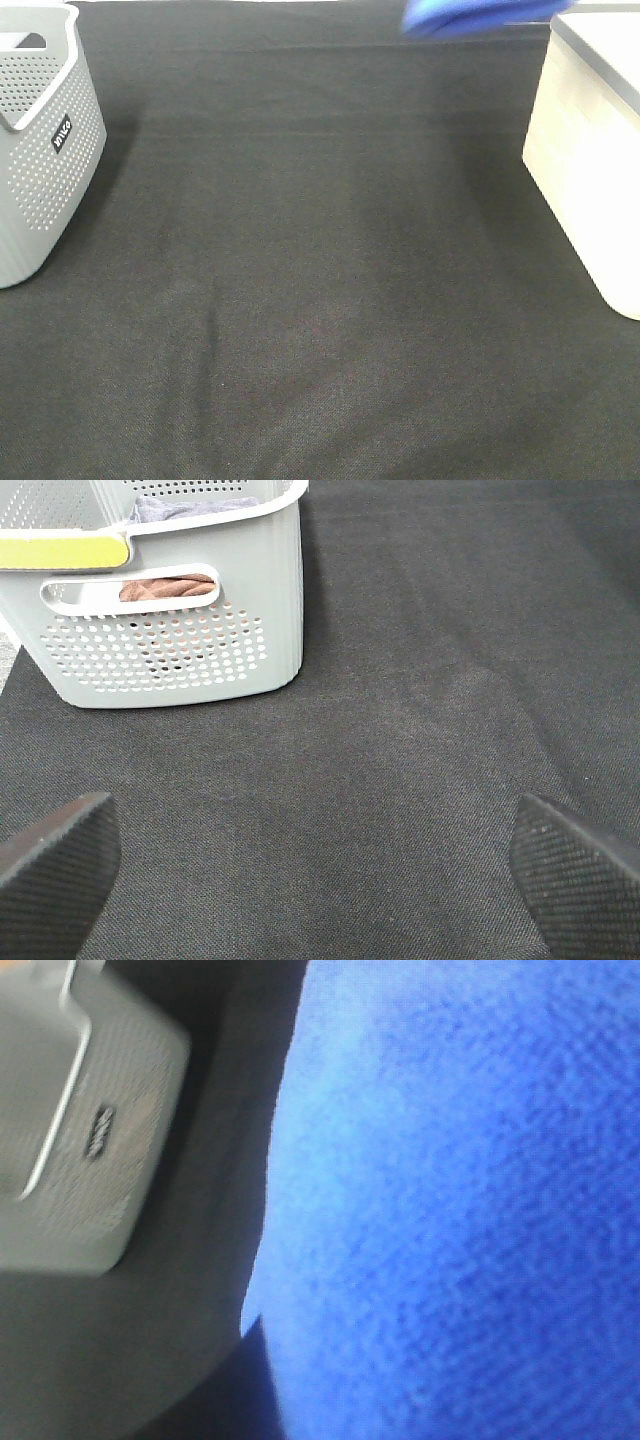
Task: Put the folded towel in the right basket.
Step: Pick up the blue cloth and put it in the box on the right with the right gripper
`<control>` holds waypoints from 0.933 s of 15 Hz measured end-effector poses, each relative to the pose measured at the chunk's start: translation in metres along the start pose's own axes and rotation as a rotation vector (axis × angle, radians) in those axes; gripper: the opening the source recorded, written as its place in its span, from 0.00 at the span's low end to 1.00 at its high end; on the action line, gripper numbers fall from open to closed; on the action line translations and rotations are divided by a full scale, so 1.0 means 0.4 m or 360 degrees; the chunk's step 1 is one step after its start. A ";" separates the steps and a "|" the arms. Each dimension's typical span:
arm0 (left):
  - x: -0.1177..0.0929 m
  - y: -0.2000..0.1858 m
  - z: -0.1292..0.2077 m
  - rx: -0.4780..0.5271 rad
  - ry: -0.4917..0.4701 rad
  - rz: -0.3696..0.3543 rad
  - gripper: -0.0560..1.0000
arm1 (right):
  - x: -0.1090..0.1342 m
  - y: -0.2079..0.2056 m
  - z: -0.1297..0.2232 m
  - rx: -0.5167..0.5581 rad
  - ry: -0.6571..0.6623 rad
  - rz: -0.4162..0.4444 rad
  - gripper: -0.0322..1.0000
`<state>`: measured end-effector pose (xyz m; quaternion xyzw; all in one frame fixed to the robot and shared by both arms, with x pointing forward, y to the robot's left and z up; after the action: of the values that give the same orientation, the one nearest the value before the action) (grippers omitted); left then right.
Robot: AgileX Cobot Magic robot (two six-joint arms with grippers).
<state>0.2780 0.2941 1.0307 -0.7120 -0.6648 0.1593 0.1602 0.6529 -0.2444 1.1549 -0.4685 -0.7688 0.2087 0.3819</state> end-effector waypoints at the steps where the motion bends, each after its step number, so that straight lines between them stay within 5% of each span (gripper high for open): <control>1: 0.000 0.000 0.000 0.0000 0.0000 0.0000 0.99 | -0.070 -0.068 -0.005 -0.0061 0.0008 0.0190 0.17; 3: 0.000 0.000 0.000 0.0000 0.0000 0.0000 0.99 | -0.210 -0.132 0.023 -0.0037 0.0078 0.0503 0.17; 5: 0.000 0.000 0.000 0.0000 0.0000 0.0000 0.99 | -0.314 -0.121 0.066 0.0076 0.0190 0.0621 0.17; 9: 0.001 0.000 0.000 0.0000 0.0002 -0.0004 0.99 | -0.406 -0.075 0.104 0.0250 0.0221 0.0784 0.17; 11: 0.001 0.000 0.000 0.0000 0.0002 -0.0004 0.99 | -0.434 -0.050 0.117 0.0293 0.0306 0.0821 0.40; 12: 0.001 0.000 0.000 0.0000 0.0002 -0.0004 0.99 | -0.443 -0.037 0.122 0.0307 0.0342 0.0819 0.71; 13: 0.001 0.000 0.000 0.0000 0.0002 -0.0004 0.99 | -0.443 -0.037 0.122 0.0304 0.0351 0.0820 0.86; 14: 0.001 0.000 0.000 0.0000 0.0002 -0.0004 0.99 | -0.442 -0.037 0.121 0.0301 0.0362 0.0819 0.92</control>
<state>0.2781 0.2945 1.0306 -0.7113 -0.6656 0.1586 0.1610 0.6543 -0.4053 1.0654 -0.6307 -0.5543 0.3155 0.4420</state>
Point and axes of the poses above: a point on each arm's last joint axis where the gripper is mounted, y pointing out along that axis toward the gripper, x along the wrist's bending axis when the last joint is at zero, z = x × y, the point moved 5 cm from there along y, pointing out along that axis toward the gripper, and after that the axes turned 1 degree about -y, right-handed, at the moved point
